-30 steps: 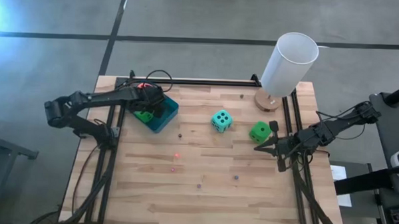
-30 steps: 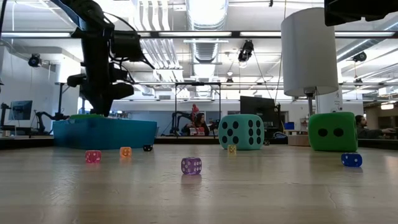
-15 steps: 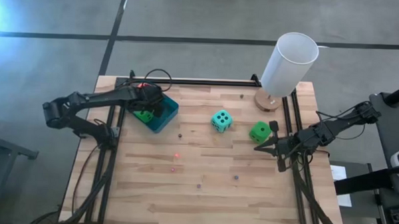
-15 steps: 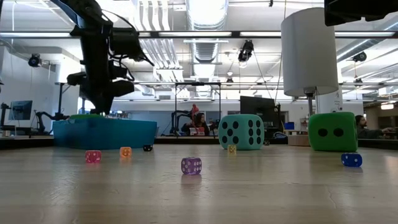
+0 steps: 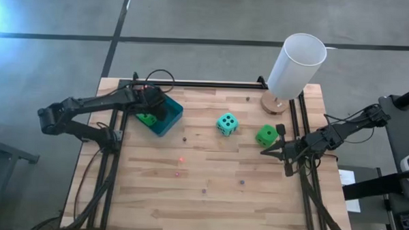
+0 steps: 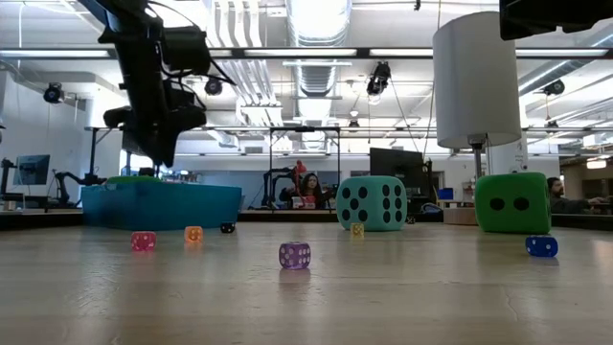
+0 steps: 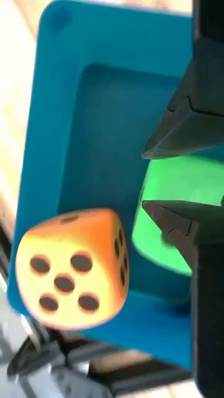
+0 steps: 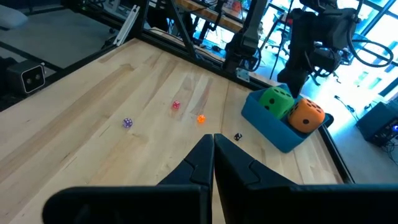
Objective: Pick & Place Dice
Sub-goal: Put the big green dice on the left into the blue bin
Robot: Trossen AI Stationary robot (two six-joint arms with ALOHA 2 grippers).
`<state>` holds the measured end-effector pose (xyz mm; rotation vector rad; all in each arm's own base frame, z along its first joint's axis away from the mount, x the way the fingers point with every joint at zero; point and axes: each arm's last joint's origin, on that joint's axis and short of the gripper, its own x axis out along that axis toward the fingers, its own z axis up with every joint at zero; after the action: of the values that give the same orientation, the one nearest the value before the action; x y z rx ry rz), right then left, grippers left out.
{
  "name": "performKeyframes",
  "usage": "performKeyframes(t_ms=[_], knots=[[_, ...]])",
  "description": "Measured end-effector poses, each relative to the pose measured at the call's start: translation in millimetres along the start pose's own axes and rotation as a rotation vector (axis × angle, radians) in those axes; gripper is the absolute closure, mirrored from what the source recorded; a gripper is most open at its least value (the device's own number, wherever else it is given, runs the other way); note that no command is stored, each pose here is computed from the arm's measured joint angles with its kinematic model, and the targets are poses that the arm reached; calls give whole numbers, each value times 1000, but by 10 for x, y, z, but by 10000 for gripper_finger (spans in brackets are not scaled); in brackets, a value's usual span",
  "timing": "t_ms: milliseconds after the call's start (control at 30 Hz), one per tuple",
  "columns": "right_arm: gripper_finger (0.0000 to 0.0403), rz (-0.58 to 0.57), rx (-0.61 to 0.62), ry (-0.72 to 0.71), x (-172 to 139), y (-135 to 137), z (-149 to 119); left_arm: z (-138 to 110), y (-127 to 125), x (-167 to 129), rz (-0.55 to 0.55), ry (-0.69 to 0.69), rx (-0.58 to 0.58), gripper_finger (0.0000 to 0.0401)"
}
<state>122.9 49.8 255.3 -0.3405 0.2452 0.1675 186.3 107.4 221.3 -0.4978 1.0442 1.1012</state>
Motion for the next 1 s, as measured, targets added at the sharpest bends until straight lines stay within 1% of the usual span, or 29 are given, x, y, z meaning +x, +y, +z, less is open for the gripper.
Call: performKeyframes(t_ms=[267,400,600,733,867,1000], knots=[[394,0,-8,0,0,0,0,-87,-143,-57,-145,65,49,281],[394,0,-7,0,1,1,0,-143,-233,-102,-192,72,70,281],[394,0,-7,0,0,0,0,-228,-332,-161,-217,74,77,281],[394,0,-7,0,1,0,0,-253,-354,-170,-223,75,80,281],[394,0,-11,1,0,0,0,-316,-351,-121,-217,97,78,281],[394,0,-10,0,0,0,0,-396,-345,-49,-237,145,83,281]])
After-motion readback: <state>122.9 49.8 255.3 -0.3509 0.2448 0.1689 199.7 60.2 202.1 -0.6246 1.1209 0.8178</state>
